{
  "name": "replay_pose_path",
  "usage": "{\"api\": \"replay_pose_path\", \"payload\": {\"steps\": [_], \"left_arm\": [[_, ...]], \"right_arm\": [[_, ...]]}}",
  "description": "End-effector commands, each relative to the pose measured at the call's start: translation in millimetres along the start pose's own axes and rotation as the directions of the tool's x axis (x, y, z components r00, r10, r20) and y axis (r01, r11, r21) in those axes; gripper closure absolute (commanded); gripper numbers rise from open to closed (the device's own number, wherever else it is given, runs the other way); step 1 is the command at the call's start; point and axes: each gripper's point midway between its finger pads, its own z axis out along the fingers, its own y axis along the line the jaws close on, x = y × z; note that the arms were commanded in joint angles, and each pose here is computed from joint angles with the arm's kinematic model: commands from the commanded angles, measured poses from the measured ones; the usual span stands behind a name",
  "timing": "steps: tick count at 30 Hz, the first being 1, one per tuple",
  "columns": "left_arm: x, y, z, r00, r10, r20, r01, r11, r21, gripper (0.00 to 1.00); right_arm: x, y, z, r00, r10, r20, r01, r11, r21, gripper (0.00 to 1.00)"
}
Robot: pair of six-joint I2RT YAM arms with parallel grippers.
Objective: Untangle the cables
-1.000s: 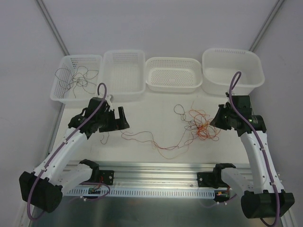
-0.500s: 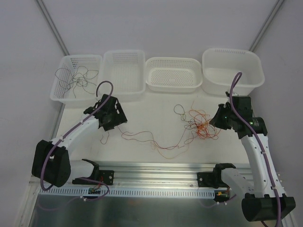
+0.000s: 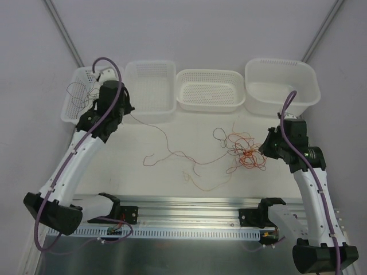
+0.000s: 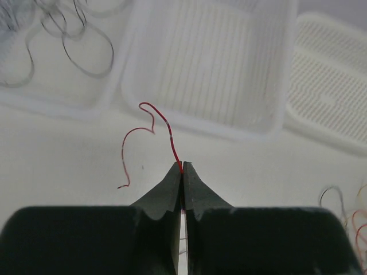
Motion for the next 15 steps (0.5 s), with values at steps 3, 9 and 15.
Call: {"api": "replay_pose_path", "payload": {"steps": [3,9,15], "left_arm": [[-155.1,33.2,-110.6,0.890,0.158,0.427,-0.091,0.981,-0.173,1.00],[-227.9,23.0,-154.3,0.797,0.259,0.546,-0.156,0.961,-0.228,1.00],[-307.6,34.3,-201.8,0.690,0.325,0.647,-0.093,0.926,-0.366,1.00]], "right_arm": [[4.6,-10.1,1.2,1.000,-0.010,-0.007,0.010,0.999,0.052,0.99],[2.1,-16.9,-0.5,1.000,-0.012,0.009,0.011,0.996,0.090,0.99],[6.8,-31.6,-1.7,1.000,-0.013,0.005,0.012,0.986,0.167,0.99]]}}
